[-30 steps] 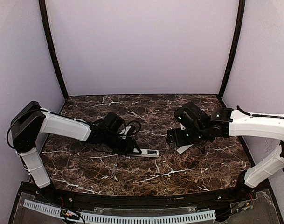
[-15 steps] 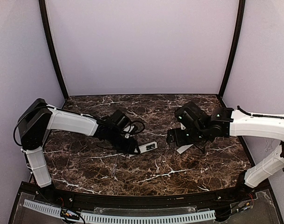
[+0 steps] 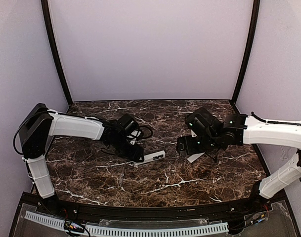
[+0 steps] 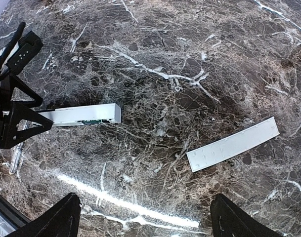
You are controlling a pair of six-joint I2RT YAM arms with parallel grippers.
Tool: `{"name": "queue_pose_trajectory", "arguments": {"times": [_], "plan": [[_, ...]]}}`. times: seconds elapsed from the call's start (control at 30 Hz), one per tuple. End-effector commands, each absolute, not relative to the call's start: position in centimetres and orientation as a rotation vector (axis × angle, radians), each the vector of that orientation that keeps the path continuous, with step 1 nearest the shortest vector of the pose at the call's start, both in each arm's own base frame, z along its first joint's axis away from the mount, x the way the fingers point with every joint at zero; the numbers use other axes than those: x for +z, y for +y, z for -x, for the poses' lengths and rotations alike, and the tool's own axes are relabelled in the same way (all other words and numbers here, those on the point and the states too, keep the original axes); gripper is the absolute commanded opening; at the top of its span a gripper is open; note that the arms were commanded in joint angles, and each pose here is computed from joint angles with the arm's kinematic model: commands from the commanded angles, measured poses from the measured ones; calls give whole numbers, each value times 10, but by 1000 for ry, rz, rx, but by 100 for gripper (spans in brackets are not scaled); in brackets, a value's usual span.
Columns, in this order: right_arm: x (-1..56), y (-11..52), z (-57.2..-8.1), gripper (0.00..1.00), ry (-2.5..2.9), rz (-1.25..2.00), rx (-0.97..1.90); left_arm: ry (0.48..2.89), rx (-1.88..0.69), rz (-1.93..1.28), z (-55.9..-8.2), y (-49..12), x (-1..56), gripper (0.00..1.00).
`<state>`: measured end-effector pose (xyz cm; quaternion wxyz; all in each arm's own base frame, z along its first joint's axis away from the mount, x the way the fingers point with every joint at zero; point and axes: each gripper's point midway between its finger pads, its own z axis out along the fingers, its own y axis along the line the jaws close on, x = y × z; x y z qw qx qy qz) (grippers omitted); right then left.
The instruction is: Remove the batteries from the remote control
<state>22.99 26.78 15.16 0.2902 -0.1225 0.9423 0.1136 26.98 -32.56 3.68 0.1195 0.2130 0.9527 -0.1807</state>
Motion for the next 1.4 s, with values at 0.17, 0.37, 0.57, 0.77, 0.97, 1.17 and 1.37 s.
{"name": "queue_pose_trajectory", "arguments": {"times": [0.17,0.37,0.57,0.77,0.97,1.17,1.37], "plan": [[161,271,-237,91,2480,328,323,2672,-423,-784,-256,-295,80,66],[163,272,-238,91,2472,339,317,2765,-368,-722,-228,-263,73,63],[163,276,-239,90,2475,351,320,2823,-428,-694,-194,-254,67,59],[165,277,-239,91,2472,349,331,2854,-425,-685,-176,-249,57,55],[164,278,-237,90,2479,346,350,2869,-388,-640,-178,-250,42,50],[165,278,-236,90,2479,343,362,2889,-312,-591,-185,-253,31,42],[164,277,-235,90,2480,341,358,2897,-296,-591,-188,-259,25,40]]}}
